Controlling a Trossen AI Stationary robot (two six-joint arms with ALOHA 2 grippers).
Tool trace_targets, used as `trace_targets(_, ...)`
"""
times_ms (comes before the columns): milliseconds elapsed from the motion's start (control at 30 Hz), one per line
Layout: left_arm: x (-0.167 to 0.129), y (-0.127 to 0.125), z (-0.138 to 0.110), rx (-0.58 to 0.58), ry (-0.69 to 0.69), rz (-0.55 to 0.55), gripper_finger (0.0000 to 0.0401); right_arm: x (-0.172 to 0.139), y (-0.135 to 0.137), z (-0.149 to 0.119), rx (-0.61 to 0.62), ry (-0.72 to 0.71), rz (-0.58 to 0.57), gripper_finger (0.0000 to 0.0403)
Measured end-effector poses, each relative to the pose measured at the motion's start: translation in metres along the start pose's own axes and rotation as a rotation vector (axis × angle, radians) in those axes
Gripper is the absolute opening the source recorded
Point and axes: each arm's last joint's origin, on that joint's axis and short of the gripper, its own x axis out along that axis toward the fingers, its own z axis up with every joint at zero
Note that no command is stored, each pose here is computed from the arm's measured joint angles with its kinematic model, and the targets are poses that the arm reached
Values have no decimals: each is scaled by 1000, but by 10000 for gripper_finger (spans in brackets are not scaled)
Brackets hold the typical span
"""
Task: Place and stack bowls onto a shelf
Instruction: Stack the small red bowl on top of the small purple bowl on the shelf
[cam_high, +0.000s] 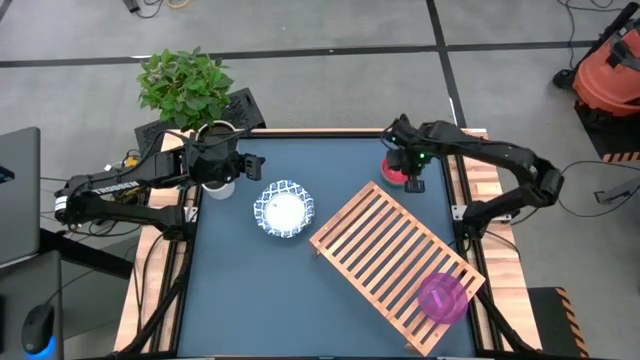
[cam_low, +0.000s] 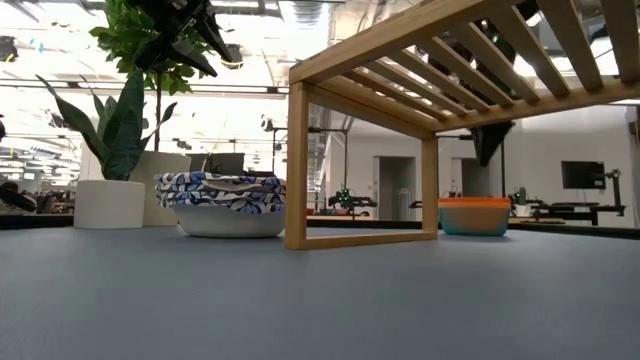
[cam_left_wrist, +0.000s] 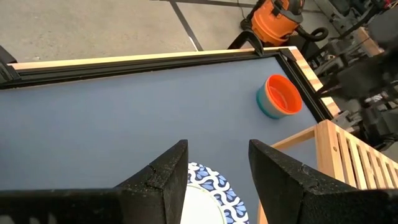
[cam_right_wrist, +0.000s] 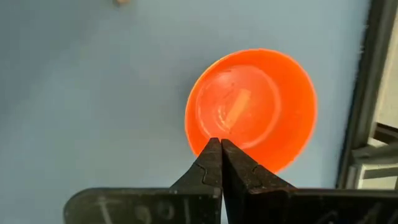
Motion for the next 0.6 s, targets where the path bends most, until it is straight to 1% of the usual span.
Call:
trace_targets(100, 0, 0, 0, 0, 0, 0, 153, -15, 0, -1, 44, -37, -16, 17)
trace_targets(167, 0, 0, 0, 0, 0, 0, 153, -18, 0, -1, 71, -60, -16, 22)
trace_targets(233, 0, 0, 0, 6, 3, -3, 153, -17, 1, -1, 70, -69, 11, 50)
trace_targets(300, 0, 0, 0, 16, 10, -9, 153, -13, 0, 1, 72, -63, 32, 91)
trace_targets(433, 0, 0, 0, 18, 15, -14, 153, 6, -3, 9, 70, -1, 85, 169)
trace_targets(500, 0, 0, -1, 19, 16, -12, 153, 18, -5, 13, 68, 40, 111, 195)
trace_targets(600, 0, 1, -1, 23, 24, -4, 153, 33, -6, 17, 66, 82, 143, 210)
